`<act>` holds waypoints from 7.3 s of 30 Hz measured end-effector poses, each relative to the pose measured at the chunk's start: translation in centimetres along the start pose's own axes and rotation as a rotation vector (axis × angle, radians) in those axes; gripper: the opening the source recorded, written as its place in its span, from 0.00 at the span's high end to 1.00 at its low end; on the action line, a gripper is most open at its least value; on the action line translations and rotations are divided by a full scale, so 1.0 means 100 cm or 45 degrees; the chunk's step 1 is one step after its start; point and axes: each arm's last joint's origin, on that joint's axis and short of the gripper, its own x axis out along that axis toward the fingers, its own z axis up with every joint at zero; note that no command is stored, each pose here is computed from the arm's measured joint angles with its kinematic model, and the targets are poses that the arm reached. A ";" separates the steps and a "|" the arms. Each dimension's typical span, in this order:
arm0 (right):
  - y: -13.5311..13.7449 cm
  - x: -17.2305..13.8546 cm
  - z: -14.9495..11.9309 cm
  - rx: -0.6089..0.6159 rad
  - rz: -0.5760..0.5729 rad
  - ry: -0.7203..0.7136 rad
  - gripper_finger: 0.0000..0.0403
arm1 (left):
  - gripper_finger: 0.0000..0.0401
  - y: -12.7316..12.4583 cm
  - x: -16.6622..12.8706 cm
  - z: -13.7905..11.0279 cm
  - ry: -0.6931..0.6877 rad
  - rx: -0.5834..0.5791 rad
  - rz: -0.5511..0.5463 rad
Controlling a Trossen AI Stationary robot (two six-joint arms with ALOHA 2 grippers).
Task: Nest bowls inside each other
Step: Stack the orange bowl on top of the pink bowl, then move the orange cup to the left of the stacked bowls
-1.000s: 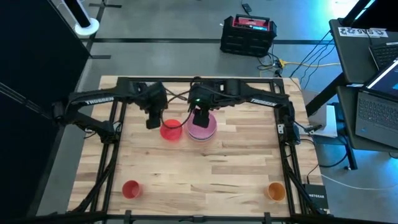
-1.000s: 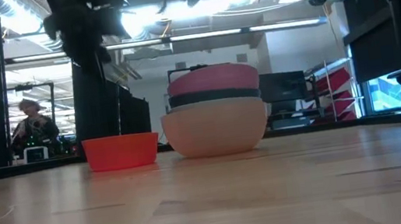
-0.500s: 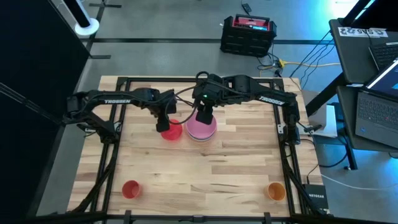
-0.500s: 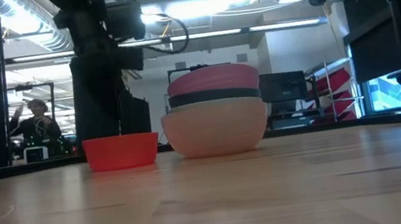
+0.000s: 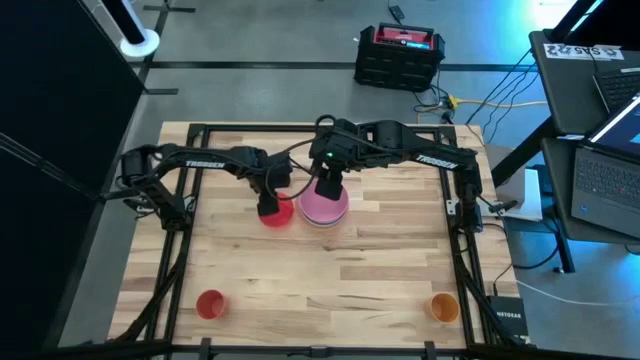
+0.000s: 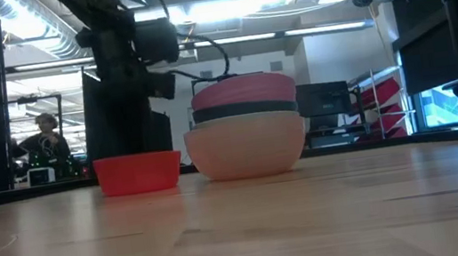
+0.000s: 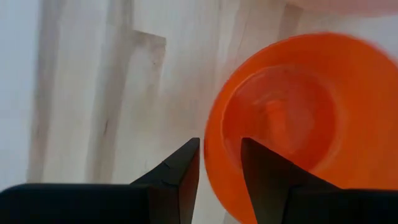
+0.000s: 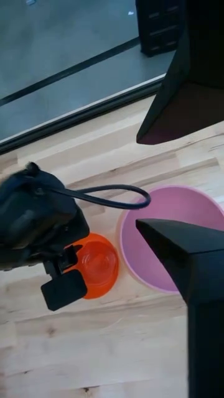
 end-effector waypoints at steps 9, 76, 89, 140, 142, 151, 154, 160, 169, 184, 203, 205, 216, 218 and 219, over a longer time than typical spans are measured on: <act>0.002 -0.020 -0.008 0.021 -0.031 -0.001 0.52 | 0.85 -0.003 -0.017 0.015 -0.004 0.051 -0.002; 0.052 -0.141 -0.069 0.093 -0.098 -0.227 0.52 | 0.65 -0.034 -0.122 0.135 -0.093 0.357 -0.092; 0.049 -0.128 -0.092 0.015 -0.139 -0.112 0.52 | 0.61 -0.089 -0.204 0.070 -0.123 0.488 -0.130; 0.057 -0.068 -0.150 0.179 0.021 -0.131 0.52 | 0.69 -0.258 -0.073 -0.140 0.250 0.347 -0.239; 0.057 -0.068 -0.150 0.178 0.022 -0.131 0.52 | 0.71 -0.261 -0.067 -0.140 0.267 0.368 -0.223; 0.056 -0.070 -0.150 0.194 0.036 -0.131 0.52 | 0.99 -0.251 -0.061 -0.130 0.300 0.419 -0.187; 0.056 -0.070 -0.150 0.194 0.036 -0.133 0.52 | 1.00 -0.225 -0.075 -0.114 0.297 0.382 -0.174; 0.049 -0.067 -0.147 0.236 0.009 -0.142 0.52 | 1.00 -0.164 -0.075 -0.063 0.255 0.246 -0.176; 0.039 -0.062 -0.142 0.304 -0.033 -0.151 0.52 | 1.00 -0.050 -0.072 -0.018 0.205 0.053 -0.155; 0.030 -0.058 -0.139 0.364 -0.063 -0.149 0.52 | 1.00 0.016 -0.046 0.042 0.278 0.090 -0.124; 0.030 -0.058 -0.144 0.376 -0.061 -0.085 0.52 | 0.97 -0.013 -0.027 0.053 0.287 0.226 -0.060; 0.030 -0.058 -0.144 0.375 -0.060 -0.082 0.52 | 0.95 -0.016 -0.026 0.054 0.279 0.241 -0.058; 0.033 -0.058 -0.147 0.341 -0.024 -0.049 0.52 | 0.73 -0.018 -0.056 0.057 0.299 0.222 -0.054; 0.038 -0.059 -0.152 0.325 0.005 -0.006 0.52 | 0.72 -0.022 -0.073 0.058 0.258 0.218 -0.037; 0.040 -0.059 -0.154 0.317 0.019 0.017 0.52 | 0.72 -0.024 -0.082 0.059 0.237 0.216 -0.029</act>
